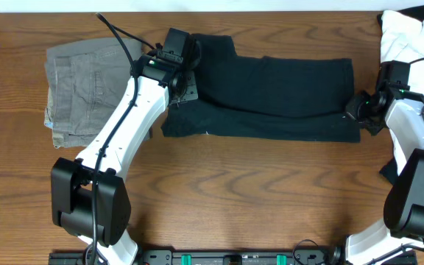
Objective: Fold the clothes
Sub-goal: 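Lift both hem corners and fold them up toward the collar, then lower the folded hem onto the shirt's top and release both grippers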
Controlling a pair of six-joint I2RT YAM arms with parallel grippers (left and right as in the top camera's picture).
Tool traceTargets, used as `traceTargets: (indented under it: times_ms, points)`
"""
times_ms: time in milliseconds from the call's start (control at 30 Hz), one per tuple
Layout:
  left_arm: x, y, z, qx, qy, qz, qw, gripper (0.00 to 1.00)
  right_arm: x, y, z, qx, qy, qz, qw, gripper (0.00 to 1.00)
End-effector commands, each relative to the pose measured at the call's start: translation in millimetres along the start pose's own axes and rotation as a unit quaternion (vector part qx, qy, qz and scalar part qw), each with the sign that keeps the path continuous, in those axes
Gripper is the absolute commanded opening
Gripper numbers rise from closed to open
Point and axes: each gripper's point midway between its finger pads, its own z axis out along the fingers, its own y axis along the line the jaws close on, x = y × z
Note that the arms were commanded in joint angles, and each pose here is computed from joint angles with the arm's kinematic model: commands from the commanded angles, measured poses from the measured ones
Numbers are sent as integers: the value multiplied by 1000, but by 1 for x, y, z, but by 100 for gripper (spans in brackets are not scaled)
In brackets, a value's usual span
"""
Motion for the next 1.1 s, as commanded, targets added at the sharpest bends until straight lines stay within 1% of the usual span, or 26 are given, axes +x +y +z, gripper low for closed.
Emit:
traceTargets:
  times_ms: [0,233,500,633,733,867,933,967,1033,1067]
  points:
    - [-9,5,2,-14,-12,4,1000,6,-2,3,8,8,-4,1,1000,1]
    - [-3,4,33,-25,10,7,1000,6,-6,5,18,6,-9,0,1000,1]
    - [-7,-4,76,-25,8,9,1000,6,-19,9,21,1,-37,-5,999,1]
    - [-6,-5,87,-26,12,22,999,6,-19,9,21,1,-37,-5,999,1]
    - [-5,-5,90,-27,13,22,999,8,-19,9,25,2,-37,-5,999,2]
    - [-9,-7,91,-23,4,28,999,11,-19,9,38,2,-35,-6,999,6]
    - [-12,-9,91,-20,-2,38,999,16,-19,11,48,-3,-34,-23,999,7]
    - [-13,-9,91,-19,-4,43,999,17,-20,13,53,-6,-35,-36,999,8]
    - [-17,-11,90,-16,-11,61,998,17,-21,16,60,-10,-40,-57,997,16]
    - [-20,-12,89,-13,-17,70,997,23,-23,17,61,-11,-43,-67,997,20]
